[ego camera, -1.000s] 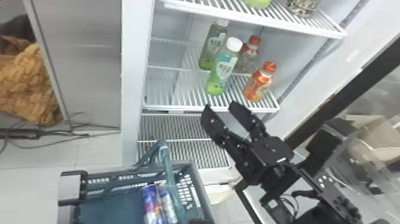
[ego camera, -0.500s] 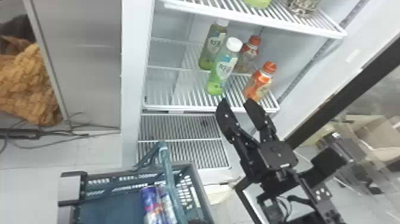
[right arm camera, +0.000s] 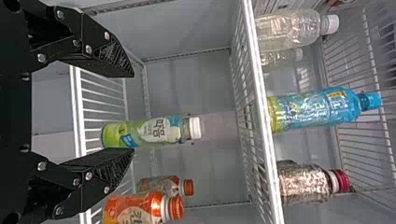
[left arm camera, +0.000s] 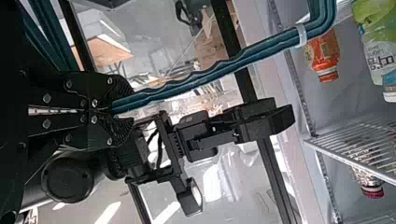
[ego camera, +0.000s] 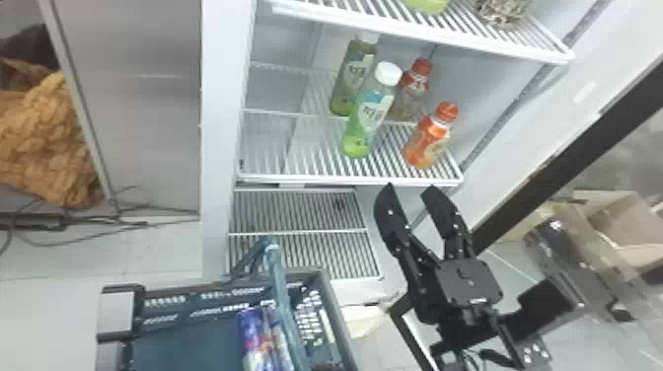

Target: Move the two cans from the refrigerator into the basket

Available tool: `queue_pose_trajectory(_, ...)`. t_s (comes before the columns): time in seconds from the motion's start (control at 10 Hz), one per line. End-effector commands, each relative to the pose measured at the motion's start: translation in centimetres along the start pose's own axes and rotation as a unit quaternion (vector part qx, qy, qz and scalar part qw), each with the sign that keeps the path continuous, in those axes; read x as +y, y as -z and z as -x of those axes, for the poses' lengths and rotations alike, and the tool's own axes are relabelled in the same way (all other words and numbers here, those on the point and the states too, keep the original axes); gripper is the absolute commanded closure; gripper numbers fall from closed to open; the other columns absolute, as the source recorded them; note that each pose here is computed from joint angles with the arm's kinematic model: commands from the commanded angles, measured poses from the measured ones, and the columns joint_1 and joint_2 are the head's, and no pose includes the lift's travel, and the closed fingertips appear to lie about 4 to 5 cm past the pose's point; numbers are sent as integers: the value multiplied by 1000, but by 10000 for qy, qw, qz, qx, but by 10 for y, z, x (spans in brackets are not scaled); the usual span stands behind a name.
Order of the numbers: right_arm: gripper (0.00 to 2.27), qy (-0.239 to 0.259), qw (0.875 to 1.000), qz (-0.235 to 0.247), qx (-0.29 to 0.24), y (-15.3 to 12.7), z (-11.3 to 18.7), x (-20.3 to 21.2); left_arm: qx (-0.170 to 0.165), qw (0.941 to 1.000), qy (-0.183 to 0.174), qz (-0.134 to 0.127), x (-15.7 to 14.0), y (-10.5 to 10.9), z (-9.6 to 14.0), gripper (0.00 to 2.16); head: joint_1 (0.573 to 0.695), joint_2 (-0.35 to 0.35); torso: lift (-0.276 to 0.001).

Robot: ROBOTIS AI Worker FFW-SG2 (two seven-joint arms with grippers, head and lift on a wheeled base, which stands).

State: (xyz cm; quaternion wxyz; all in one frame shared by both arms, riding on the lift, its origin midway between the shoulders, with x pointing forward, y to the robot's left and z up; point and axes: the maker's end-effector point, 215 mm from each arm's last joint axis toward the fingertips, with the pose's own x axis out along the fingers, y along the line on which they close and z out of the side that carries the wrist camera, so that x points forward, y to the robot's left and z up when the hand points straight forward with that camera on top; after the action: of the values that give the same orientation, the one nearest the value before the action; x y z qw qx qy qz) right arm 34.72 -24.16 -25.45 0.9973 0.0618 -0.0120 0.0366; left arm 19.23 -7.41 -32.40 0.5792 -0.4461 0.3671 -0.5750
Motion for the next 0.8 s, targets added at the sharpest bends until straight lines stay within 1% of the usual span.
queue_pose_trajectory(0.0, 498, 79, 10000, -8, 38, 0, 8, -2, -1, 10000, -1, 12, 0, 1, 0, 1211, 695, -350, -276)
queue_pose_trajectory(0.2, 498, 138, 9999, 26, 14, -3, 13, -6, 1, 10000, -11, 21, 1, 2, 0, 1211, 695, -350, -276)
queue_pose_trajectory(0.7, 496, 136, 9999, 17, 13, -2, 12, -6, 1, 10000, -3, 21, 0, 2, 0, 1211, 695, -350, -276)
